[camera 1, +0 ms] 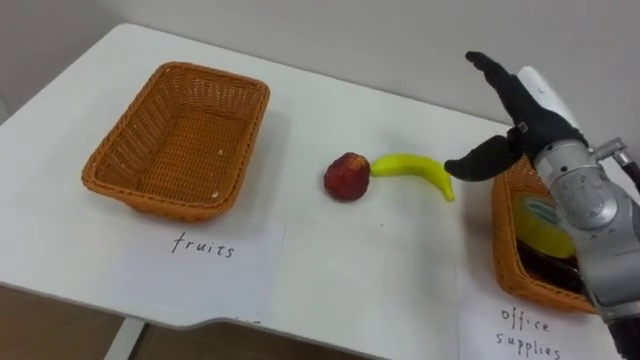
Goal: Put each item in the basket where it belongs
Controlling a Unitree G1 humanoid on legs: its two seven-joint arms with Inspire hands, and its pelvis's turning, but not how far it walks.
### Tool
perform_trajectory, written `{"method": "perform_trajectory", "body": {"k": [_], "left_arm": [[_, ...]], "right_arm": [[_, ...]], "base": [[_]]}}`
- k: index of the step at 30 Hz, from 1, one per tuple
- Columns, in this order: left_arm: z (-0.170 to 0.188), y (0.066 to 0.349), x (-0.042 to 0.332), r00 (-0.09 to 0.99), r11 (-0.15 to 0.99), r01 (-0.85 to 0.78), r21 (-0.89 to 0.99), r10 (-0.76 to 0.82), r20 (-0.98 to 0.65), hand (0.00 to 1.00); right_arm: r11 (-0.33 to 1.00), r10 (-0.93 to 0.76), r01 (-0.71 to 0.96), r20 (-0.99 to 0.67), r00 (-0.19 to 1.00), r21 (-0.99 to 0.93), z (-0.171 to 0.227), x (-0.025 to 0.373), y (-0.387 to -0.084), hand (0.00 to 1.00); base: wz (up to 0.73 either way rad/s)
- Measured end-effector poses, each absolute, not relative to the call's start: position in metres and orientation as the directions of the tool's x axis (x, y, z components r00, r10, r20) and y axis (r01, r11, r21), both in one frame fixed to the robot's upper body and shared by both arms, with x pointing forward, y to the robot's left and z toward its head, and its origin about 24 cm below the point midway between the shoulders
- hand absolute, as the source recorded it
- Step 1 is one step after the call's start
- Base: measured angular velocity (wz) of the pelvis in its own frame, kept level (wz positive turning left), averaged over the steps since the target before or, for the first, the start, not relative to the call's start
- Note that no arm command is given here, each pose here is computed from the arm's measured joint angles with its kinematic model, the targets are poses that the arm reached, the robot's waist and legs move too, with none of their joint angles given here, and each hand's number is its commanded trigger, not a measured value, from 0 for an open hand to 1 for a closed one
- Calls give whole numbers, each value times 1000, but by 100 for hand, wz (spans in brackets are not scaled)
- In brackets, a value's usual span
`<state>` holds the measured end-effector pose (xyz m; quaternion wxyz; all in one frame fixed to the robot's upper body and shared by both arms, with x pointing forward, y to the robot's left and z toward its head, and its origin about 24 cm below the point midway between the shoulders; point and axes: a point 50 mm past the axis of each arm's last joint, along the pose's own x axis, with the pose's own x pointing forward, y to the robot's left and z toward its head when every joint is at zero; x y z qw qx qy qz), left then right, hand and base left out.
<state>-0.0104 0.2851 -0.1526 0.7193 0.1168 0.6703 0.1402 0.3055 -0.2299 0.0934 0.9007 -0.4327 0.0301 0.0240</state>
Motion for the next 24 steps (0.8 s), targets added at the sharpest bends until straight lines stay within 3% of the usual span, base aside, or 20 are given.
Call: {"method": "perform_trajectory", "body": {"k": [24], "left_arm": [[-150,290,7,116,931,7,364,361,-925,0]], "right_arm": [[584,76,-171,-156,985,-794,86,321,-215,0]], "base": [[3]]}}
